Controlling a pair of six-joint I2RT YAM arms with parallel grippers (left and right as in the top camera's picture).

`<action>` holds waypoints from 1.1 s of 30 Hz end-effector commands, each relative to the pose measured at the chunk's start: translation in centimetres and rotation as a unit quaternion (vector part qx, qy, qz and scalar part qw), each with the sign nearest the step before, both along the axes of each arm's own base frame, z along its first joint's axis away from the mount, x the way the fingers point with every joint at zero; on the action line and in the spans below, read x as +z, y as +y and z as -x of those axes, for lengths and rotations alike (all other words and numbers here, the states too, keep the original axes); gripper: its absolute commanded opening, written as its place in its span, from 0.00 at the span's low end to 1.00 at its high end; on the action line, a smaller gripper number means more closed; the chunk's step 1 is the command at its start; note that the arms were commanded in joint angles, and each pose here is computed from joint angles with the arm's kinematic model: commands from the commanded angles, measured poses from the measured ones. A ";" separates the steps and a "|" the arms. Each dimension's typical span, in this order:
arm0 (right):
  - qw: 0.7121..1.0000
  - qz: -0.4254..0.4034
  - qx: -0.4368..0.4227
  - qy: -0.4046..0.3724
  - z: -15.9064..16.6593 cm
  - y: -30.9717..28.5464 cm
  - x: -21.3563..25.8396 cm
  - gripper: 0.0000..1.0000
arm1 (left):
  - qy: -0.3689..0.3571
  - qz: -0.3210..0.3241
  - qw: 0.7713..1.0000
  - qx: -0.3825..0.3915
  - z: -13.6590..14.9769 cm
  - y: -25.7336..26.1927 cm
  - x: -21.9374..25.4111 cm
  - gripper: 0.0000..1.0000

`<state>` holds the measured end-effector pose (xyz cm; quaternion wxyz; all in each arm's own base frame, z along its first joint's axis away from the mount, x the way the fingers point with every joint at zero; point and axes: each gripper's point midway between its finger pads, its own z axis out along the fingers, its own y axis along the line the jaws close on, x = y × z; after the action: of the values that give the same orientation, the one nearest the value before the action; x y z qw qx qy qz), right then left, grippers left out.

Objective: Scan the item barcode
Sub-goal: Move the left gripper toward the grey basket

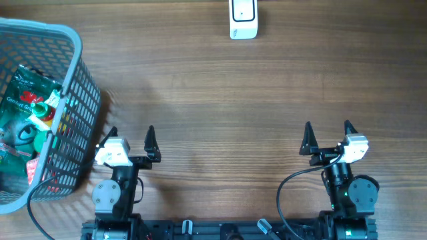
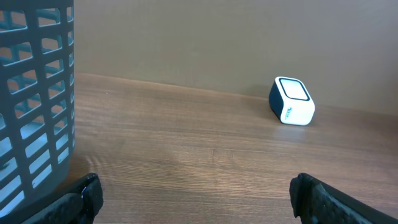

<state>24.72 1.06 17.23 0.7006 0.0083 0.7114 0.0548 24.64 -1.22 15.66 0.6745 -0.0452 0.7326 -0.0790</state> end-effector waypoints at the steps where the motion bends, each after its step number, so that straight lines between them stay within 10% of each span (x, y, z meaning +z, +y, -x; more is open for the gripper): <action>1: 1.000 0.004 -0.010 -0.005 0.0 -0.3 0.2 1.00 | 0.006 -0.009 1.000 -0.012 0.0 -0.4 -0.4 1.00; 33: 1.000 0.004 -0.010 -0.005 0.0 -0.3 0.2 1.00 | 0.030 0.049 0.994 -0.095 1.6 -3.4 5.2 1.00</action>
<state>24.72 1.06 17.23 0.7006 0.0083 0.7114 0.0548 23.08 -4.21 19.46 0.6422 -0.0159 0.7478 -0.1679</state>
